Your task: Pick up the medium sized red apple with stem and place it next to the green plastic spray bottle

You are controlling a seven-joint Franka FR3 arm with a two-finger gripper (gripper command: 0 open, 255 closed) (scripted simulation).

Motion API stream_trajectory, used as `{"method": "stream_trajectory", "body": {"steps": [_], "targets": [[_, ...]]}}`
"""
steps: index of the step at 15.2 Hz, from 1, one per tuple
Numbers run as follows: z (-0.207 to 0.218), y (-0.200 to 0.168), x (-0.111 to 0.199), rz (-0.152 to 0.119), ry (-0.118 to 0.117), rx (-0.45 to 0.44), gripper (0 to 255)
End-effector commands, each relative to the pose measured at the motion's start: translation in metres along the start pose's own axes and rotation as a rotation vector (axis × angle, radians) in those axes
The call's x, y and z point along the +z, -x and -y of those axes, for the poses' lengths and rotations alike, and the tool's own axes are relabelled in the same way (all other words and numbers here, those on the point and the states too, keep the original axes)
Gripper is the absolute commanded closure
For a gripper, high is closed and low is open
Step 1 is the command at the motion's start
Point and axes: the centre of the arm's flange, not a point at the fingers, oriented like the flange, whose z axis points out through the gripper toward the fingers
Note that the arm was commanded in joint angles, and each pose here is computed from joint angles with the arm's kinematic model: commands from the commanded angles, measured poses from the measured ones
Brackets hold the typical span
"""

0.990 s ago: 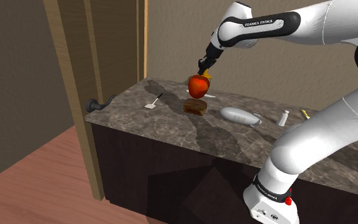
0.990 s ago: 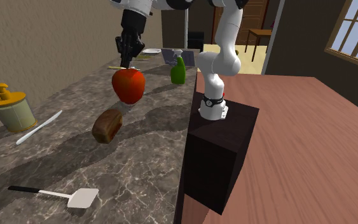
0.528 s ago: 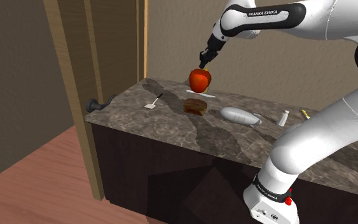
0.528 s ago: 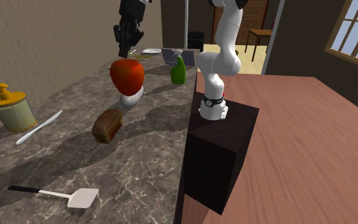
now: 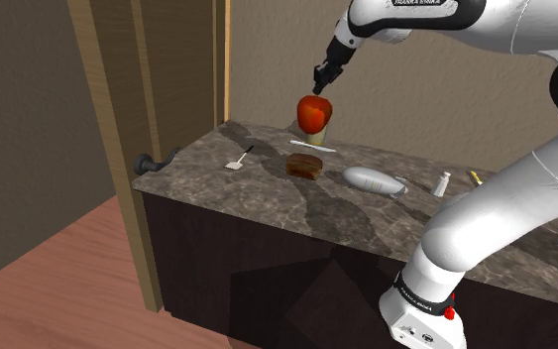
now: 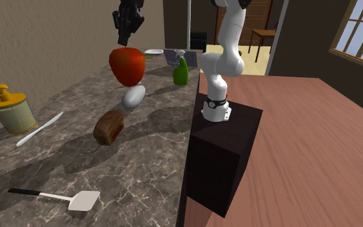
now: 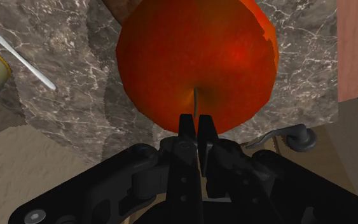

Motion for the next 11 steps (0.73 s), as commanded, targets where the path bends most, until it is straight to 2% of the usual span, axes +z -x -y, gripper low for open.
{"method": "stream_trajectory", "body": {"steps": [1,11], "targets": [[-0.001,-0.005,-0.011,0.0,0.0,0.0,255],[-0.002,-0.027,-0.058,0.0,0.0,0.0,255]]}}
